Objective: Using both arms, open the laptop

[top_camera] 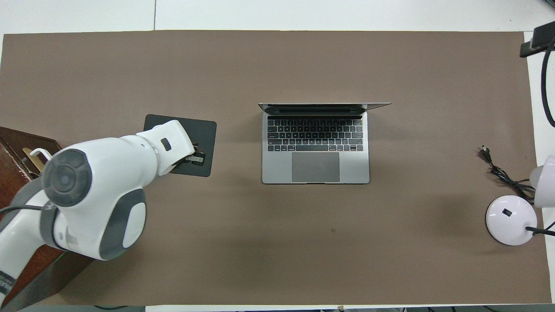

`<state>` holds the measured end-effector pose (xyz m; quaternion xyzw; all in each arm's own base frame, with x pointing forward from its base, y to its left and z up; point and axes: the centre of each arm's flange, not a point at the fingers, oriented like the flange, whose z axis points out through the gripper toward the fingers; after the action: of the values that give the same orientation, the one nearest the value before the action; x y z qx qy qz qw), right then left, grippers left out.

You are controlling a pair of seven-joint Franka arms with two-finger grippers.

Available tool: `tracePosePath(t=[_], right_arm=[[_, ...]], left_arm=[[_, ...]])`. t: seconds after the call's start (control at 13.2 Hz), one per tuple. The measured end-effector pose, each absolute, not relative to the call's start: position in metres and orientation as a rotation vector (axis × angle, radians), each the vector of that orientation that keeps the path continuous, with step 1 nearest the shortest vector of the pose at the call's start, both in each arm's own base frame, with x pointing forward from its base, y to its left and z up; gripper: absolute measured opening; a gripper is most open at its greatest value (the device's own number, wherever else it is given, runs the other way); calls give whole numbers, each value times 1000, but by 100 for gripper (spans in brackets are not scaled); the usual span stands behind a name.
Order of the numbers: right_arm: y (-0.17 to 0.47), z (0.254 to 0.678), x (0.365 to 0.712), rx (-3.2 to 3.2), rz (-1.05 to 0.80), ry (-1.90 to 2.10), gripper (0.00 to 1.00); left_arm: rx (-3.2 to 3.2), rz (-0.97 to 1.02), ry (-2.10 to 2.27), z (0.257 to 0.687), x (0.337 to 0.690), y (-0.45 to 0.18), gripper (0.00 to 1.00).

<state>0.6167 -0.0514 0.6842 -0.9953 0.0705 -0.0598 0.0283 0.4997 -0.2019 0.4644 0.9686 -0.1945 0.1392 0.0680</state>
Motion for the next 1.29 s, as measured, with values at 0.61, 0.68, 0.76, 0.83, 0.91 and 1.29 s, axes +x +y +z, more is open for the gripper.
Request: tracePosePath(t=[0.61,0.68,0.76,0.83,0.91,1.29], right_arm=[[-52,653,540,-3059,-89,229,100],[-43,654,538,-3049,-93,216,100],[-33,654,537,-3043,-96,203,100],[-19,655,538,-3040,-105,189,100],[-4,655,540,-3039,-117,170,100],[34,657,542,-3039,-159,93,100]], left_arm=[[2955,273,-657,554,512,-91,1],[2961,264,-636,558,511,-80,1],[2969,245,-609,563,511,-68,1],[2976,229,-579,571,510,-55,1],[2983,222,-554,579,510,-43,1],[3014,225,-469,604,510,-6,31]])
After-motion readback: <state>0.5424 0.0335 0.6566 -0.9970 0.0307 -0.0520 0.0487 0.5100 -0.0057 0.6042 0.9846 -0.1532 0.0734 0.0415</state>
